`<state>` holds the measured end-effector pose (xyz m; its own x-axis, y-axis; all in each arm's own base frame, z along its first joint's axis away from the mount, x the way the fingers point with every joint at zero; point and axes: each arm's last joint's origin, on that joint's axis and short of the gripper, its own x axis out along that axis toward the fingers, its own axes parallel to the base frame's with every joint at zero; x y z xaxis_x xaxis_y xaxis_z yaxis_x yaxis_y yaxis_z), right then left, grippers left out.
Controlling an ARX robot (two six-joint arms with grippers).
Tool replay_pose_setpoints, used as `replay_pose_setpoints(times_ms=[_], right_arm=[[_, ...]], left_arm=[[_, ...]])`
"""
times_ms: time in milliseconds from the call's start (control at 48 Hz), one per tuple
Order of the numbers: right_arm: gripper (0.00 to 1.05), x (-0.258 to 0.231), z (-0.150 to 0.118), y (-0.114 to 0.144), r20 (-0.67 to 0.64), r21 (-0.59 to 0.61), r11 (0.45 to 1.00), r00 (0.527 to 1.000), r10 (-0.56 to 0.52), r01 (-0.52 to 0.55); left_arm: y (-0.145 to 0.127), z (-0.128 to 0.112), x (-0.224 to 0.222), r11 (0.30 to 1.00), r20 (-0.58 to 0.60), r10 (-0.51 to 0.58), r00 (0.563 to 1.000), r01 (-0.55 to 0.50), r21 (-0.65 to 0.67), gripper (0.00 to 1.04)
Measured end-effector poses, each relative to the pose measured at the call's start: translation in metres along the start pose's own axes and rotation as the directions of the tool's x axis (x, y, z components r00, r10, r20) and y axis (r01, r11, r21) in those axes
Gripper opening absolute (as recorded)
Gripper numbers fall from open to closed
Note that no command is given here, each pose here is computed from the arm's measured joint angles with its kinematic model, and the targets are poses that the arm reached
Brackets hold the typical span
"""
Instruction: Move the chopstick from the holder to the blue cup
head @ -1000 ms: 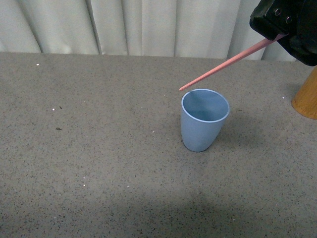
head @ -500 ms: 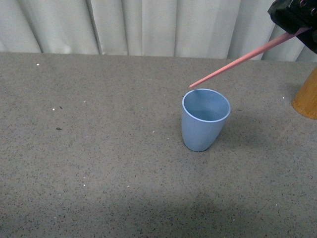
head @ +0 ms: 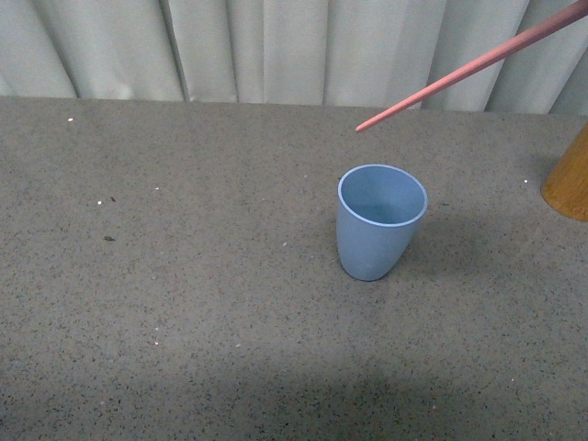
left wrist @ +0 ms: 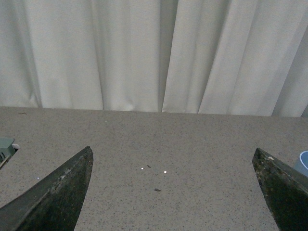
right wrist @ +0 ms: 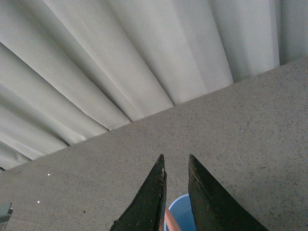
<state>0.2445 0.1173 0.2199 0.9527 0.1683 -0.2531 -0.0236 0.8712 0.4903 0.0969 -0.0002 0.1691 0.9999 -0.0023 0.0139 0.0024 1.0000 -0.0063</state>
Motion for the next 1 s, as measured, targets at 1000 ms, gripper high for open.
replay_pose_setpoints(times_ms=[1000], right_arm=[[0.14, -0.021, -0.026, -0.026, -0.043, 0.041, 0.997, 0.997, -0.068, 0.070]], left_arm=[[0.000, 0.000, 0.000, 1.000, 0.000, 0.000, 1.000, 0.000, 0.000, 0.98]])
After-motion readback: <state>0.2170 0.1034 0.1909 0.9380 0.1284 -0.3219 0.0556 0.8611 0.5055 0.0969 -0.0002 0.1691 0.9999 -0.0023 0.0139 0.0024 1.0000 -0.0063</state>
